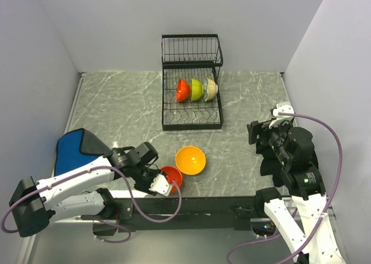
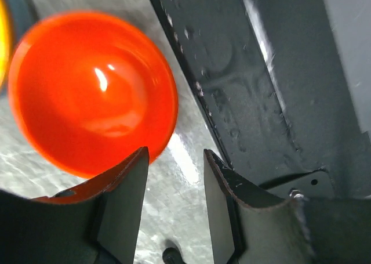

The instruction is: Load the bowls into the dish rack

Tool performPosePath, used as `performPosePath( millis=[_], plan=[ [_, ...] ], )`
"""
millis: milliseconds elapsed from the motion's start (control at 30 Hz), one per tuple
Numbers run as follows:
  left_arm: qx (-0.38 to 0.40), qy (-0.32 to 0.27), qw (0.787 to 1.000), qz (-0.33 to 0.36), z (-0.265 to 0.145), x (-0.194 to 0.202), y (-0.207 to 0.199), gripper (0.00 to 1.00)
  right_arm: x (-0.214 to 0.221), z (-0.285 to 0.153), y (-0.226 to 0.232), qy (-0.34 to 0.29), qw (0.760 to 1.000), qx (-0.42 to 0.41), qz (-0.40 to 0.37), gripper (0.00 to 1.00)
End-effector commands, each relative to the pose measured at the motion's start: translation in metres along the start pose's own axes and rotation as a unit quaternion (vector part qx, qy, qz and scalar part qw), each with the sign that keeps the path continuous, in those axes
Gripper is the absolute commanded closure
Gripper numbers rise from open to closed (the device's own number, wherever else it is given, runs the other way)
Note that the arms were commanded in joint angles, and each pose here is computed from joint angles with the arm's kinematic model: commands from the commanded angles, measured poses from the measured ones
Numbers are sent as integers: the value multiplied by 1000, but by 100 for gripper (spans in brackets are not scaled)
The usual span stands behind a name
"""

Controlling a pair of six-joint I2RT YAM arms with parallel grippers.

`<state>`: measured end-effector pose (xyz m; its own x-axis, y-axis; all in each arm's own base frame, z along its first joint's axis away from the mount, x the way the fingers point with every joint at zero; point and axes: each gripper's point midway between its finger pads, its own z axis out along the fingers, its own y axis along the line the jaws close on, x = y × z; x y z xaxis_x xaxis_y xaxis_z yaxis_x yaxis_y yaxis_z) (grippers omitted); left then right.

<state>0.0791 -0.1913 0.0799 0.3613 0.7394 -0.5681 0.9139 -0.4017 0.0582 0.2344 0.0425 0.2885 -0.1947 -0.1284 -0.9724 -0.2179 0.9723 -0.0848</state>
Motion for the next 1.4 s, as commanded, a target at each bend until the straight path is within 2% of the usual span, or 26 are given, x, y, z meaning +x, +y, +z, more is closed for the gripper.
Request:
performPosePath(
  millis=[0,267,367,467,600,733,933,1067,1100,1167,1200,1267,1300,1367],
  plan=[
    [-42,27,999,12,8,12,19,51,-14,-8,0,-28,1000,0,5,0],
    [-49,31,998,15,18,12,27,51,-1,-5,5,-23,1000,-8,19,0],
    [-41,29,998,23,25,10,23,56,-2,-1,5,-24,999,-10,21,0],
    [-28,28,999,33,30,8,18,64,-3,2,3,-22,1000,-7,16,0],
    [-4,36,999,27,22,3,8,88,-5,5,2,-18,1000,-5,13,0],
    [7,29,999,24,-12,-21,4,96,-2,9,4,-6,1000,-9,15,0],
    [-42,15,999,19,-47,-31,15,99,-4,20,4,-2,1000,-11,19,0],
    [-99,-1,995,-3,-57,-28,64,99,-13,25,2,-4,1000,-7,19,0],
    [-126,-17,992,-17,-70,-29,87,99,-13,29,0,1,1000,-4,21,0],
    [-134,-31,990,-37,-69,-28,121,99,-18,31,-2,-1,1000,1,23,0],
    [-153,-52,986,-38,-84,-36,145,99,-18,34,-3,3,1000,2,29,0],
    [-153,-69,984,-62,-80,-35,181,99,-20,37,-7,5,999,9,35,0],
    [-176,-87,979,-52,-97,-52,206,99,-17,40,-9,10,999,13,42,0],
    [-163,-120,976,-80,-90,-60,236,99,-13,45,-17,20,998,27,58,0]
  ],
)
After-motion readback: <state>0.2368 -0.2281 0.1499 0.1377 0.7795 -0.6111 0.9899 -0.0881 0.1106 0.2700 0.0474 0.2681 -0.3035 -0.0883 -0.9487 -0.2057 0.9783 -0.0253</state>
